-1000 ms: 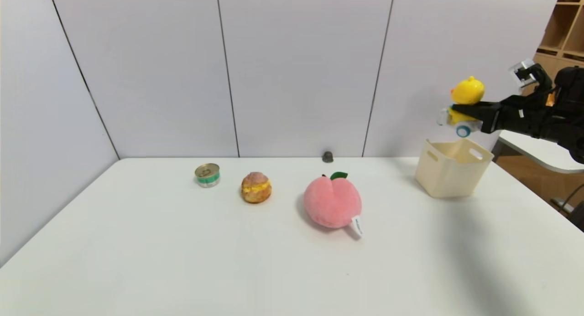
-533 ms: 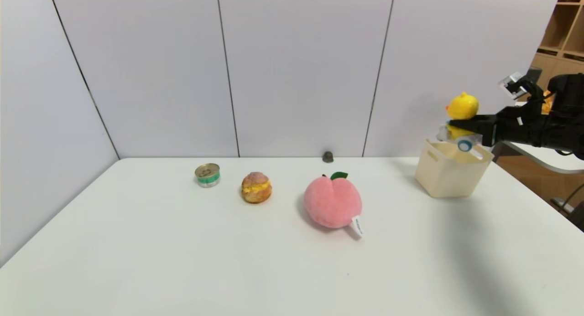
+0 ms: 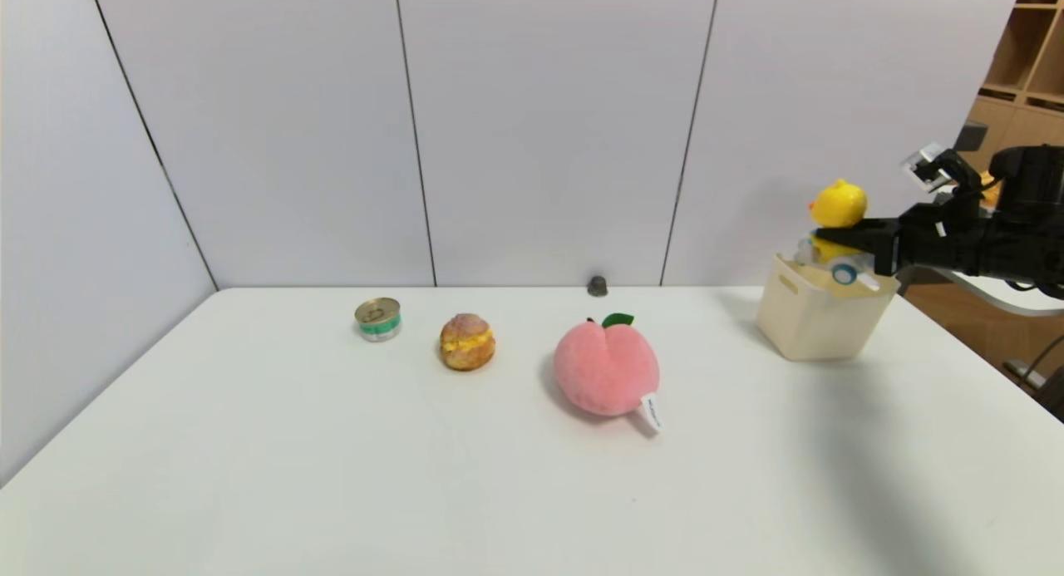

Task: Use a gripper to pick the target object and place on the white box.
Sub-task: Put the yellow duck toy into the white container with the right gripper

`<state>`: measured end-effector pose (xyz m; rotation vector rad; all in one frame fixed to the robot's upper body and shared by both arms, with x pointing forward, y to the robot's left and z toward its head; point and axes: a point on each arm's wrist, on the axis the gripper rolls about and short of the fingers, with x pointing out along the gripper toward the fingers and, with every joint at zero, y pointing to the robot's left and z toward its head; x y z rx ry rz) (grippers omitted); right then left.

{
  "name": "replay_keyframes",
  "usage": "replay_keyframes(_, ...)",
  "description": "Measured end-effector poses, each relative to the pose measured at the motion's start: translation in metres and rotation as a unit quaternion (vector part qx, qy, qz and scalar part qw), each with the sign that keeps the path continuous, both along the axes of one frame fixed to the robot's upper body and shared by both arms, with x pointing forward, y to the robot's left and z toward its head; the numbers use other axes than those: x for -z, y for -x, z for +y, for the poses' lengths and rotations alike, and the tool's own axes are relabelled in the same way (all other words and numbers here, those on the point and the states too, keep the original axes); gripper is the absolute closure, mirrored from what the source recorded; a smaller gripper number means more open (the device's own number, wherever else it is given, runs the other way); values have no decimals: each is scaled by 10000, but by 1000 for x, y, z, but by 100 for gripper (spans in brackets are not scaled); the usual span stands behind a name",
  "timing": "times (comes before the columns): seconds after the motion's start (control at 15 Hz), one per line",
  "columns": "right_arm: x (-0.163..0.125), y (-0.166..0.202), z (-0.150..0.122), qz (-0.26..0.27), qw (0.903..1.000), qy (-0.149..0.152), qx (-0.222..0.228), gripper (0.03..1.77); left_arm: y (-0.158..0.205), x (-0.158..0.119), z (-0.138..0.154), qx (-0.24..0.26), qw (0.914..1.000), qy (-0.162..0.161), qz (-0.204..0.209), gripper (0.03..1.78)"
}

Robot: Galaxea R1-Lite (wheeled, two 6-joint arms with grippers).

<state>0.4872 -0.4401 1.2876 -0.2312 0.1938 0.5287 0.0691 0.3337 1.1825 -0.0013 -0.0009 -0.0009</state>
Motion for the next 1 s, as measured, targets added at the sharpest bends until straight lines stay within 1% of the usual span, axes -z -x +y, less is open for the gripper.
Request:
replay_keyframes(0.13, 0, 1, -2, -53, 9999, 56, -72, 141, 0, 0, 0, -2, 10000, 0, 0, 12)
replay_keyframes(0.4, 0, 5, -9, -316, 9977, 336, -507, 141, 0, 0, 0, -2, 10000, 0, 0, 12)
replay_keyframes(0.8, 4, 11, -16, -441, 9927, 441, -1032, 141, 0, 0, 0, -2, 10000, 0, 0, 12)
replay_keyframes(1.0, 7, 13, -19, -519, 9901, 656, -1127, 141, 0, 0, 0, -2, 10000, 2, 0, 12)
